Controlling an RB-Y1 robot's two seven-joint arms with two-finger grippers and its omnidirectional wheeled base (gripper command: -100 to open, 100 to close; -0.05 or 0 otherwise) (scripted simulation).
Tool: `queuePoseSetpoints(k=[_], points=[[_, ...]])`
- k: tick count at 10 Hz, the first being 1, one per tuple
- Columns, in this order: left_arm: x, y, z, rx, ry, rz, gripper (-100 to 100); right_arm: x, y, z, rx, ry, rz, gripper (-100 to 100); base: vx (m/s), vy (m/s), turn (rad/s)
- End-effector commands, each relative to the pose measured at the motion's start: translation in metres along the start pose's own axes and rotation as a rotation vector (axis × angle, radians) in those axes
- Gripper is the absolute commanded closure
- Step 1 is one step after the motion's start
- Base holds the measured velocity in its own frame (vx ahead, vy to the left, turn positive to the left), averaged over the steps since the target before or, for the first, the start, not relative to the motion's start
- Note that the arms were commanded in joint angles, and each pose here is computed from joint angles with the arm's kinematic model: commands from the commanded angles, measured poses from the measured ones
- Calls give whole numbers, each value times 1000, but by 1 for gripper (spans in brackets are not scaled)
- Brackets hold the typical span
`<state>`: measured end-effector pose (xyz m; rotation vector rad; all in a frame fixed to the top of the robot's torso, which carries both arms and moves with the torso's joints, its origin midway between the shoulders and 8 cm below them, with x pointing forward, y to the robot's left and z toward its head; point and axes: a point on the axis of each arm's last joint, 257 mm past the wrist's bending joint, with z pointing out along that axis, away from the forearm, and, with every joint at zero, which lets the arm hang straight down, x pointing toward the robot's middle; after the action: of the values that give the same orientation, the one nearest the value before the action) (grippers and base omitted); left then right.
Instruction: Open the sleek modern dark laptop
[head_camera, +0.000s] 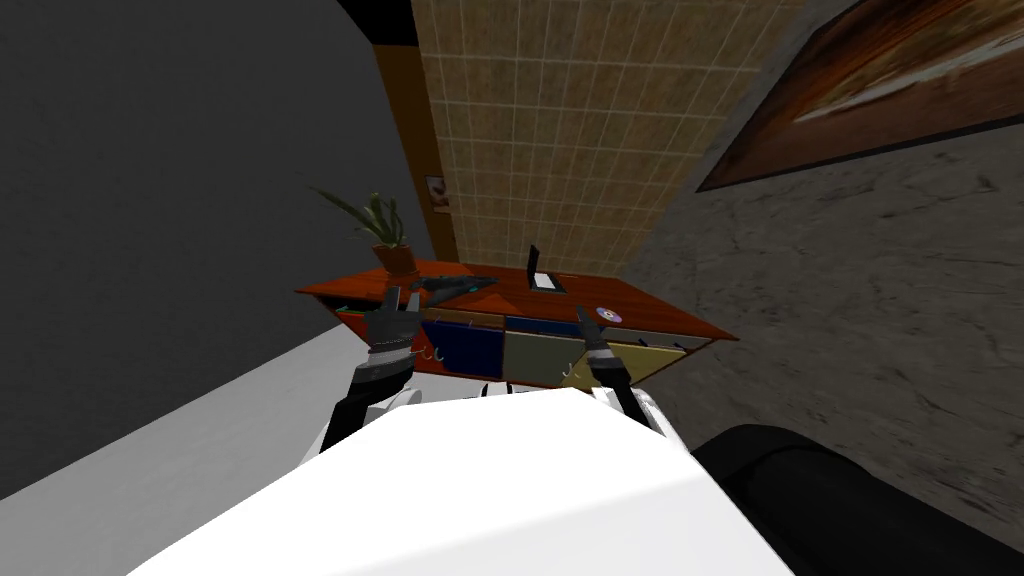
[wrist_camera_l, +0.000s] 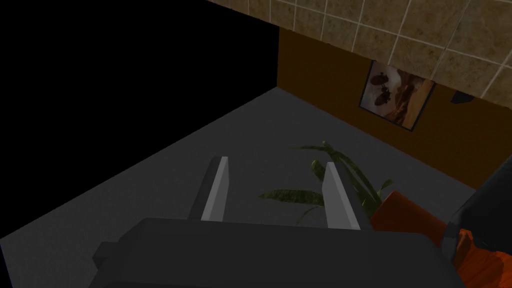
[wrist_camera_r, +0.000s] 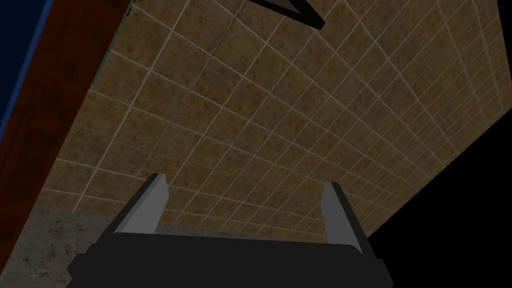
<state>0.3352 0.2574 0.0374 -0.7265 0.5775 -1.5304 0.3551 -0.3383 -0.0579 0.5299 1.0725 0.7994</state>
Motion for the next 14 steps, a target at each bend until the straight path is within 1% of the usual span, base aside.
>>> queuePoseSetpoints(k=[1,3,6,7,8,10,11,12,14], points=[[0,0,0,0,0,0,0,-11,-18,-5,34,43,-104,-100,-23,84,185],[0,0,0,0,0,0,0,-27,-43,-15,83,87,-236,-100,-3,142,276],[0,0,0,0,0,0,0,-56,-81,-33,164,160,-434,-100,-3,176,289],[0,0,0,0,0,0,0,-61,-81,-32,165,153,-443,-100,6,131,87],[0,0,0,0,0,0,0,-75,-94,-38,196,176,-515,-100,4,101,178],[0,0,0,0,0,0,0,-102,-120,-52,262,225,-648,-100,11,145,345],[0,0,0,0,0,0,0,-120,-132,-59,296,249,-719,-100,62,156,310],[0,0,0,0,0,0,0,-124,-131,-58,298,244,-731,-100,29,118,62],[0,0,0,0,0,0,0,-164,-156,-73,375,290,-874,-100,4,113,258]])
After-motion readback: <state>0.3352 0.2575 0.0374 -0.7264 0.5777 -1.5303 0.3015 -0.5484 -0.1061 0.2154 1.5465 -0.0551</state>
